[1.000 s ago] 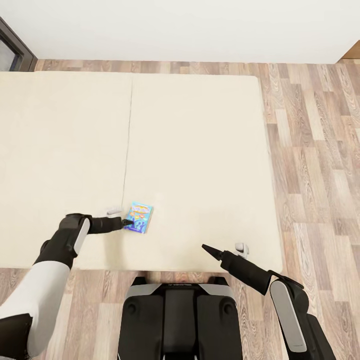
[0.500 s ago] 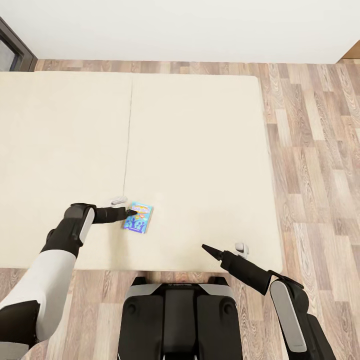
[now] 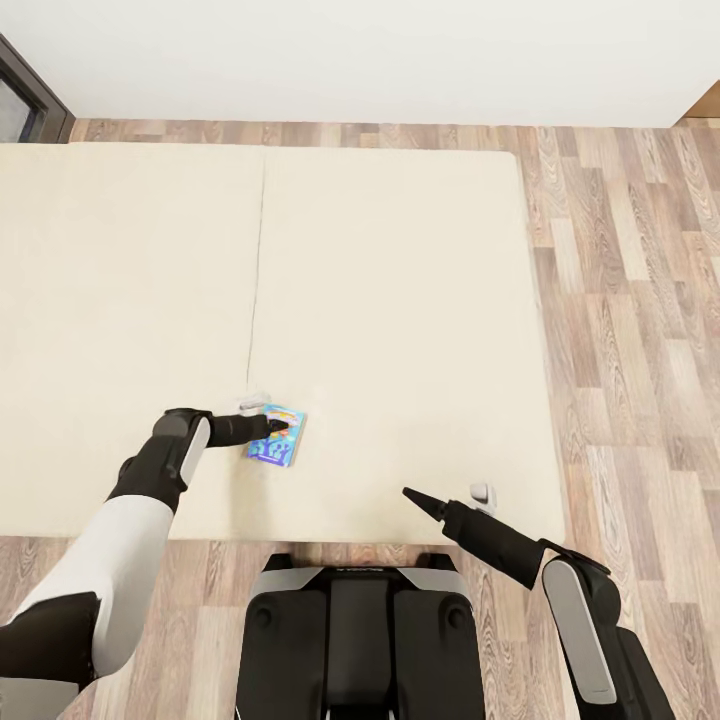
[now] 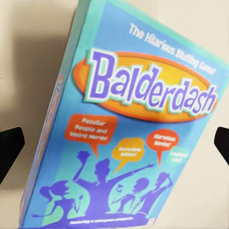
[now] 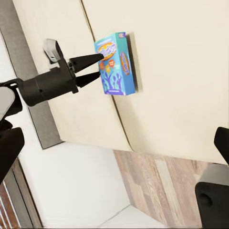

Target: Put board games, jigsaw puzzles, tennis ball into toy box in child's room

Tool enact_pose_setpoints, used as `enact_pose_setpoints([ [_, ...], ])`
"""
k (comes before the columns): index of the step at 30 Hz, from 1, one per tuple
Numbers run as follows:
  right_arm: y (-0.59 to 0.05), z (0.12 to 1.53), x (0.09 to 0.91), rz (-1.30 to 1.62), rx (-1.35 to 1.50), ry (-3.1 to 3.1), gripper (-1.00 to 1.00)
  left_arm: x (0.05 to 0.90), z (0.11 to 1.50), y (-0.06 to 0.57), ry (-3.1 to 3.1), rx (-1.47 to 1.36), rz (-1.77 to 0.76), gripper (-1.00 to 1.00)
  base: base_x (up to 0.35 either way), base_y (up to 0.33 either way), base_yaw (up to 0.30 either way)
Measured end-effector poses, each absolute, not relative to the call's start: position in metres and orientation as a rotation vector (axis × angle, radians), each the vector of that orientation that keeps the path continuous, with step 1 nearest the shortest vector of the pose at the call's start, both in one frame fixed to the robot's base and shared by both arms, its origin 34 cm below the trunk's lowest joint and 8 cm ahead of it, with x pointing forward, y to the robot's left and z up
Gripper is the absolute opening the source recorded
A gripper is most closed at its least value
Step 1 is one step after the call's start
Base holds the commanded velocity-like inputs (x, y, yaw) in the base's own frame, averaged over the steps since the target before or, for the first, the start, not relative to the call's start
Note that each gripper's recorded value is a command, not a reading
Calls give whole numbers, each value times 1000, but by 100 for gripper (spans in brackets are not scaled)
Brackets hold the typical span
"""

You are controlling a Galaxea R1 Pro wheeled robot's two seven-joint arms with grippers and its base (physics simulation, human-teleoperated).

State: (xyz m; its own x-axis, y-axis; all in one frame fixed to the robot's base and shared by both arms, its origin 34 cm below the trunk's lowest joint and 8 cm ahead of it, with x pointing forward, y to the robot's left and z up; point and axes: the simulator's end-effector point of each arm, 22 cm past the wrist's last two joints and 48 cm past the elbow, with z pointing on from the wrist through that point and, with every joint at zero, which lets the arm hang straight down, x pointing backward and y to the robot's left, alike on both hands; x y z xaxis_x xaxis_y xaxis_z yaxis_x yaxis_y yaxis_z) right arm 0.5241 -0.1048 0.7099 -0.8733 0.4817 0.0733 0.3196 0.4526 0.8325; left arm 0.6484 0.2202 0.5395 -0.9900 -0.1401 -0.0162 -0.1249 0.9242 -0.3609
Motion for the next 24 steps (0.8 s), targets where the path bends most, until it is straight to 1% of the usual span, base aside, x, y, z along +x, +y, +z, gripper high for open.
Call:
enact_pose_setpoints([
  [8,-100,717,523,1453,707,2513,100,647,536,221,3041,-209,-537,100,0,0,0],
  [24,-99,718,523,1461,708,2506,100,647,536,220,3039,-206,-540,100,0,0,0],
])
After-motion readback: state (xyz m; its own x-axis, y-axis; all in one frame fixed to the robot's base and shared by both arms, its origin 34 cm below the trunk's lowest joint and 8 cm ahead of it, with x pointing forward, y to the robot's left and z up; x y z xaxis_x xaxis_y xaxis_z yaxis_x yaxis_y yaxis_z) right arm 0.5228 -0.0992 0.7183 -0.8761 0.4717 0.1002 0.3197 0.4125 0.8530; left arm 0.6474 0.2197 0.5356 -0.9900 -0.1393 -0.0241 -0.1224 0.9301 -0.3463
